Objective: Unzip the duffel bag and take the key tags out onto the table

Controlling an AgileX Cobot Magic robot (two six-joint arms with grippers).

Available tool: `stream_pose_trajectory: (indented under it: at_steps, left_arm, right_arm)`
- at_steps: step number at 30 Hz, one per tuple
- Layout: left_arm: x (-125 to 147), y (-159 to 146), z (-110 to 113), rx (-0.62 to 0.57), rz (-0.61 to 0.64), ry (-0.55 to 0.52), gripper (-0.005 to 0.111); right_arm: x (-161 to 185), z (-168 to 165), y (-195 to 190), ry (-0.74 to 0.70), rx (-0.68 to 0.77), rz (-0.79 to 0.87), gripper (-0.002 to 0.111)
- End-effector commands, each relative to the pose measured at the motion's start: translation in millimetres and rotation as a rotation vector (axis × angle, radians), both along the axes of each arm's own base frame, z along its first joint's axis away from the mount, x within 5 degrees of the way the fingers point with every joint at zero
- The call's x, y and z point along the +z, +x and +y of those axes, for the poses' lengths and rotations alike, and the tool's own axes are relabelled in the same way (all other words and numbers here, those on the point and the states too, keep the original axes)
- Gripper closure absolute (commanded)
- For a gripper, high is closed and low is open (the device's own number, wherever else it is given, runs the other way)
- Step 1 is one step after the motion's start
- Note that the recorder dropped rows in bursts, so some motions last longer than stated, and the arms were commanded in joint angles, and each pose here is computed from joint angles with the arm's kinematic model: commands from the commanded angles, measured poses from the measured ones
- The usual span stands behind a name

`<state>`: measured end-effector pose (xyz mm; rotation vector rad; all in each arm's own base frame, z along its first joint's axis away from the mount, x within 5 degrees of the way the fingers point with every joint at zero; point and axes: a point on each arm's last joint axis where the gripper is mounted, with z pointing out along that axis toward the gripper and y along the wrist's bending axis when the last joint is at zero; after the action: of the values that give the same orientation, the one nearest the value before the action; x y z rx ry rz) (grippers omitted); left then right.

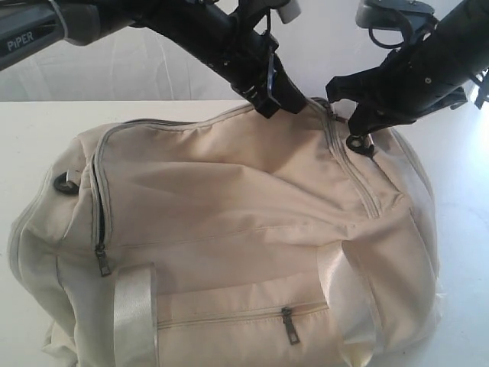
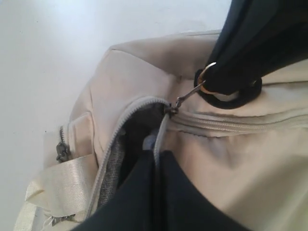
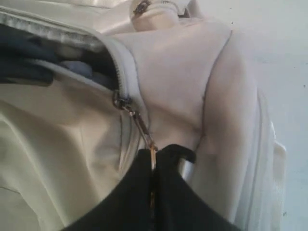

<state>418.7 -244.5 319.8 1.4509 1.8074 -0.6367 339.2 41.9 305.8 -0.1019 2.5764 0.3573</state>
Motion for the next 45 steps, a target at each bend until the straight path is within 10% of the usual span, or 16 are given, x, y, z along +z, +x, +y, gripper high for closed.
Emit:
stream_pose_trajectory:
  at_steps: [1, 45]
  left_arm:
    - [11, -1, 9, 0.018, 0.014, -0.023, 0.107]
    - [-8, 16, 12, 0.145, 0.035, -0.003, 0.107]
  right_arm:
    - [12, -4, -12, -0.019, 0.013, -0.012, 0.108]
    - [17, -7, -103, -0.021, 0.043, 0.027, 0.108]
